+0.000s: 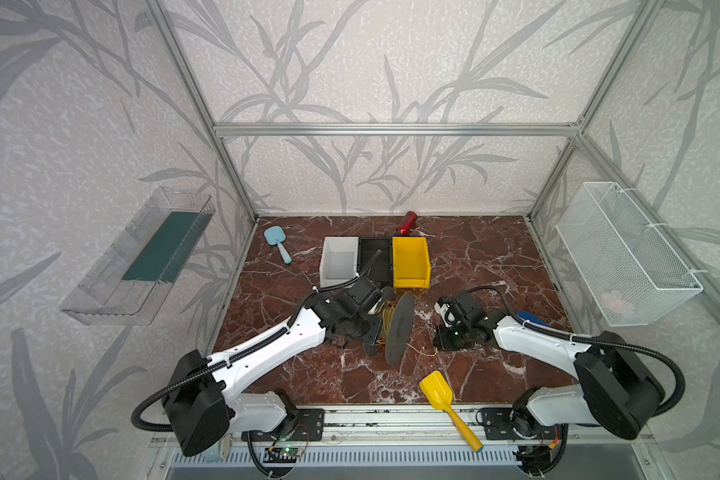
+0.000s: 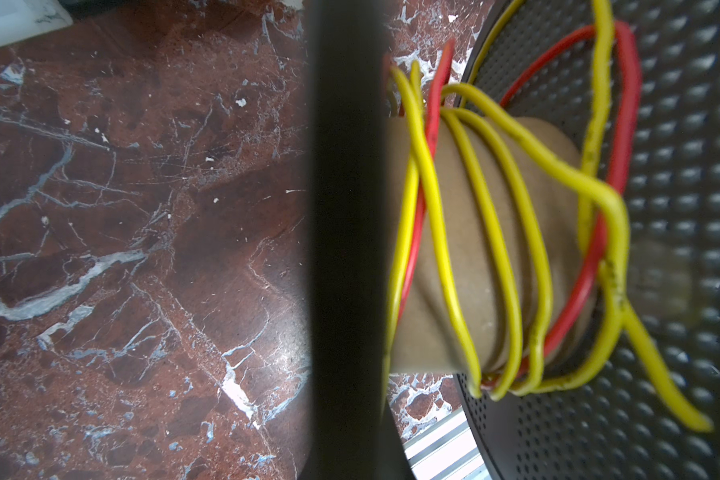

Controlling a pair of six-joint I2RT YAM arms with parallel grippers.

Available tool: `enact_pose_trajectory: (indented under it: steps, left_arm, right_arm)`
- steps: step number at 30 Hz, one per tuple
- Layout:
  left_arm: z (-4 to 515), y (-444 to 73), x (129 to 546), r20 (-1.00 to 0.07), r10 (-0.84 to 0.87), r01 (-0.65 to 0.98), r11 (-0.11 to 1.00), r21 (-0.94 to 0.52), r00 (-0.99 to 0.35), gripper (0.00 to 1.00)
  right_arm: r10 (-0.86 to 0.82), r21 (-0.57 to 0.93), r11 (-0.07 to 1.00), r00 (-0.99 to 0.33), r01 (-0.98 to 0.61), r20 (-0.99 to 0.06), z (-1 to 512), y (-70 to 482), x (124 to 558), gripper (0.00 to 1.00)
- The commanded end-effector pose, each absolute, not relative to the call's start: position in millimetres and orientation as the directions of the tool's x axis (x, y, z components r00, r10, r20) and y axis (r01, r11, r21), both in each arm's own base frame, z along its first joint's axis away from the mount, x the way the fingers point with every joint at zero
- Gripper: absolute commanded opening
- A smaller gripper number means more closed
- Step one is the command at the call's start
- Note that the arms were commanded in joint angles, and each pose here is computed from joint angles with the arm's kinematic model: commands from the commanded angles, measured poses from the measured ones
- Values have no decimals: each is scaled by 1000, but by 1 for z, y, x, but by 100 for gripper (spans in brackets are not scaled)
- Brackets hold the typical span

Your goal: Wrap the cables

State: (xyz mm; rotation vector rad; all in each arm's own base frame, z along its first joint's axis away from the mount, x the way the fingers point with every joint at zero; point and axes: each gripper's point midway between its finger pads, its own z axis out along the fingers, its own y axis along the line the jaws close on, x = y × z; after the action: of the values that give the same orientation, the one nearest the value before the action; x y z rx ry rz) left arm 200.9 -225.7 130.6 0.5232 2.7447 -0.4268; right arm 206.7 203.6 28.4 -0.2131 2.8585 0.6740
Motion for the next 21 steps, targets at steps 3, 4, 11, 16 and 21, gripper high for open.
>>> enact_pose_trajectory:
  steps: [3,4,11,16,21]
  left_arm:
    - [104,-205,181,-247,329,375,911,-172,-912,0]
    - [105,-204,180,-247,327,374,910,-176,-912,0]
    - [106,-199,170,-234,346,391,902,-185,-909,0]
    - [114,-192,172,-246,363,403,905,-138,-899,0]
    - [118,-186,176,-235,384,403,914,-39,-893,0]
  right_arm:
    - [-105,360,909,-953,-208,-283,40,197,221,0]
    - [-109,351,912,-949,-214,-294,45,196,226,0]
    - [-91,335,909,-903,-247,-419,103,194,280,0]
    - [-136,329,881,-847,-341,-514,160,219,320,0]
    - [-154,388,804,-787,-452,-598,225,265,346,0]
